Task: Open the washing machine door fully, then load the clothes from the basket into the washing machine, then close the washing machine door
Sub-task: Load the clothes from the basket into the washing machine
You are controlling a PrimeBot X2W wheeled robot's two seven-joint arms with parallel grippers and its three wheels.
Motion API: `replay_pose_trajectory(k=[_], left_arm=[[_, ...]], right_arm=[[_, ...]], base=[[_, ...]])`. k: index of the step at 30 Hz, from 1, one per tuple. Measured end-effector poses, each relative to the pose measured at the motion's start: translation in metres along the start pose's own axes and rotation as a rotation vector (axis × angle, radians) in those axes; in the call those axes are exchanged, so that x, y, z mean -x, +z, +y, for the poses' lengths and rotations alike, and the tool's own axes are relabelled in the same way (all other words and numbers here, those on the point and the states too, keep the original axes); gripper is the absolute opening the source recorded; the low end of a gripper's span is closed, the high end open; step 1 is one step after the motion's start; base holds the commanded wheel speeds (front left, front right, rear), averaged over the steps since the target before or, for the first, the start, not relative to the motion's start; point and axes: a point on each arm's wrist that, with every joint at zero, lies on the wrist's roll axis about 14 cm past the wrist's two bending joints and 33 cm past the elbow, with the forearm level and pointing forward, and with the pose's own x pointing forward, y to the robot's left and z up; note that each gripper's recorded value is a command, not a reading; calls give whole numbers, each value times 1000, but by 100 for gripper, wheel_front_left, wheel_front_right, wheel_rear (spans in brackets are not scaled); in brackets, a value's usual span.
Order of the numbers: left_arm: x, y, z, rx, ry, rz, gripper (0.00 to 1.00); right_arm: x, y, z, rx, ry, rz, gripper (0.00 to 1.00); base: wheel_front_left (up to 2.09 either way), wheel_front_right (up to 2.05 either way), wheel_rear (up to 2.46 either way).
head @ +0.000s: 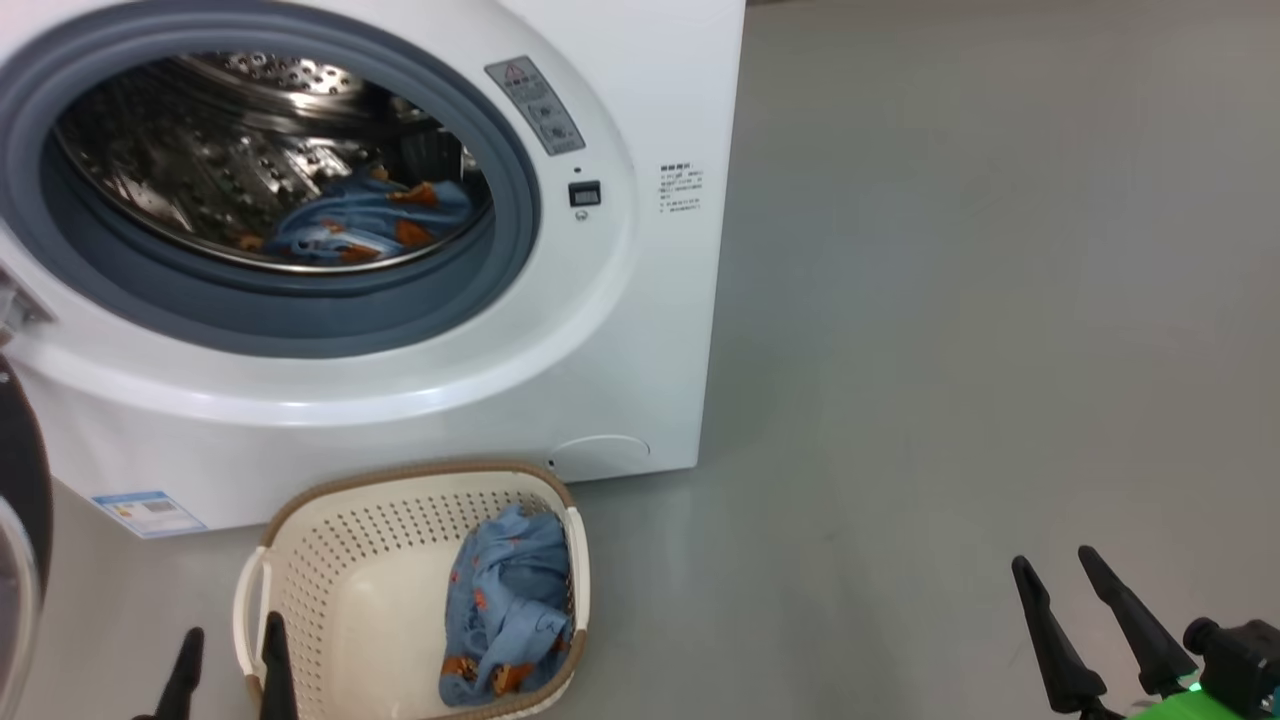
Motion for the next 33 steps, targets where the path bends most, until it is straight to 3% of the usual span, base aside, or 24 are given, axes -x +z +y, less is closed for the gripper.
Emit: replay_pose_trajectory(k=[17,33], left_arm=[[-76,-90,-39,43,-93,259,100],[-136,-219,-63,19,-184,620,100]], right_arm=[[-61,-6,2,-30,0,-7,100],[-118,-54,-12,-44,-25,68,100]], base=[[0,0,0],[0,0,0]])
